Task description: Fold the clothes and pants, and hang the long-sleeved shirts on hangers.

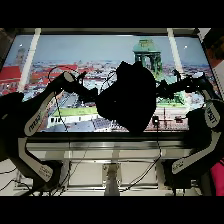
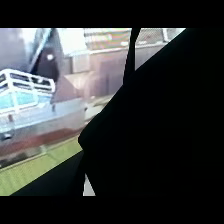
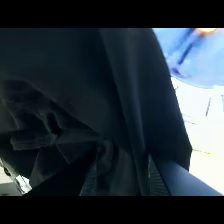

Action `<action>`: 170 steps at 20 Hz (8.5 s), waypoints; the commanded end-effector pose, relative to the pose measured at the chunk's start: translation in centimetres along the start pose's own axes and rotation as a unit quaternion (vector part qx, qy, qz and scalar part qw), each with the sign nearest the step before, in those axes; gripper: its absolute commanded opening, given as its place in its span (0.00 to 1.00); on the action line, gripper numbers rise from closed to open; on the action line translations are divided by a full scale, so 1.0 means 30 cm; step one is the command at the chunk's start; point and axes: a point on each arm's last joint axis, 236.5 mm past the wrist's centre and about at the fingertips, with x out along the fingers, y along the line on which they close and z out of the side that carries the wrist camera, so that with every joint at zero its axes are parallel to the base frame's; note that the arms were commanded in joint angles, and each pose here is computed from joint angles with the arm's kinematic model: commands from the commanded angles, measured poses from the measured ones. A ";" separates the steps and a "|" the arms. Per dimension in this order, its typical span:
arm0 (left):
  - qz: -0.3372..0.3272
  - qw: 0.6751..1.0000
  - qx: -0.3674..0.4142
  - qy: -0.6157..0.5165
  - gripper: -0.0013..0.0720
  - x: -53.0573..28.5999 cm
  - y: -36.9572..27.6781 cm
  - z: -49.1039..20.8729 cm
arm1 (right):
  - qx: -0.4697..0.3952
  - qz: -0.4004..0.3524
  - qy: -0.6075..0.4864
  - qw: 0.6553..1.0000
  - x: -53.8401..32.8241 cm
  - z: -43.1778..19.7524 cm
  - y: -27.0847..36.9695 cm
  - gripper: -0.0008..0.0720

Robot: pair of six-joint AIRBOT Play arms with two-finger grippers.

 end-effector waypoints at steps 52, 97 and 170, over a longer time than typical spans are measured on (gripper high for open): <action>-0.056 0.872 0.288 -0.391 0.03 -0.566 -0.841 0.485 | -0.091 -0.152 -0.233 0.956 -0.608 0.148 0.250 0.42; -0.162 0.945 -0.181 -0.219 0.11 -0.079 -0.096 0.450 | -0.128 0.104 -0.161 0.973 -0.319 0.206 0.503 0.57; 0.202 0.967 0.149 0.049 0.02 -0.208 0.174 0.036 | -0.121 0.083 -0.172 0.974 -0.346 0.229 0.445 0.57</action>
